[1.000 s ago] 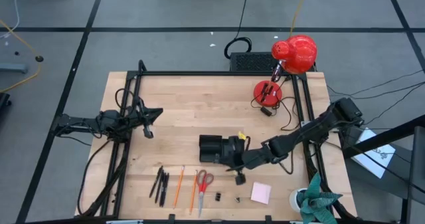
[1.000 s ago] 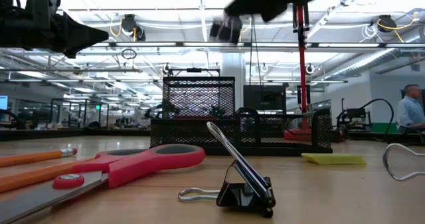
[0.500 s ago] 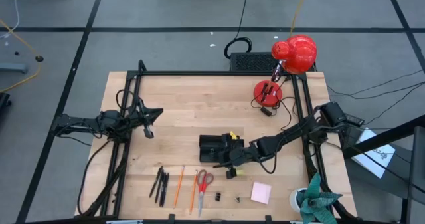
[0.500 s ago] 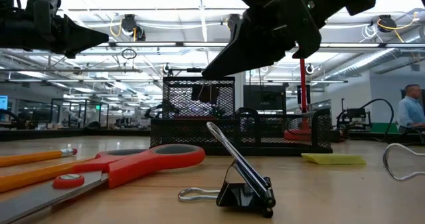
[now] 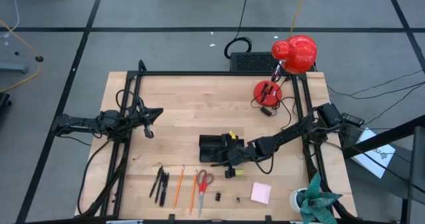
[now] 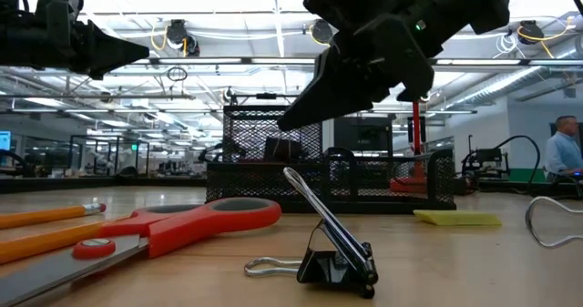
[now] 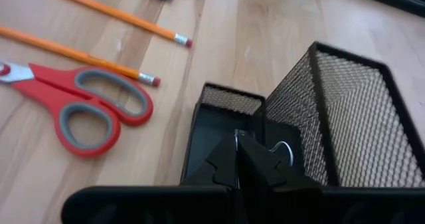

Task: Pick and place office supplies into organizer
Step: Put the black binder clip into the black desk organizer

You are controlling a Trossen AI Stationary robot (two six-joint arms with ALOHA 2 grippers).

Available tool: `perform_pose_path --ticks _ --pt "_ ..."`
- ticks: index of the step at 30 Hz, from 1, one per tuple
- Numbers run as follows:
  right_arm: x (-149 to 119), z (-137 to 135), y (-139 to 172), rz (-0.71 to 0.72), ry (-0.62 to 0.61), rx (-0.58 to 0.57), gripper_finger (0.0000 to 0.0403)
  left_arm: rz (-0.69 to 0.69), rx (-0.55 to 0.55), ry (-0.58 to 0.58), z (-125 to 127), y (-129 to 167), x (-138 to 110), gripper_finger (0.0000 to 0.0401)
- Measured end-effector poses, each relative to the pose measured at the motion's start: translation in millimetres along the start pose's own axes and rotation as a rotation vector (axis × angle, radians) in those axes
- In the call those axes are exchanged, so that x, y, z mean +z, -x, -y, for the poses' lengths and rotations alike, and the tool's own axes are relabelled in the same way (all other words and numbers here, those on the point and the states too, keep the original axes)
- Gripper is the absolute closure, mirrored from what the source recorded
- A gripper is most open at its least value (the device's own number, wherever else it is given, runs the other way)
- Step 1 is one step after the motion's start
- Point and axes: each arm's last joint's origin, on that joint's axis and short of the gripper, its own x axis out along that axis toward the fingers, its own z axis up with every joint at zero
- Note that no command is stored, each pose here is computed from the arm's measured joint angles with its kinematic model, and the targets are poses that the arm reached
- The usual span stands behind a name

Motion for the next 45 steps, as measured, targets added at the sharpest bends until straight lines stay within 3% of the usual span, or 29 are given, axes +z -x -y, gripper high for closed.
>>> perform_pose_path --ticks 21,28,33,45 --pt "3 0 4 0.012 0.007 0.027 0.0345 0.000 0.001 0.003 0 0 0 0.0366" --pt "32 0 53 0.105 0.003 0.164 0.0332 -0.001 0.001 0.003 0 0 0 0.0366" --pt "35 -12 83 0.066 -0.008 0.241 0.0320 0.000 0.001 0.003 0 0 0 0.0366" --pt "29 -53 105 0.028 -0.078 0.370 0.0277 0.000 0.001 0.011 0 0 0 0.0366"
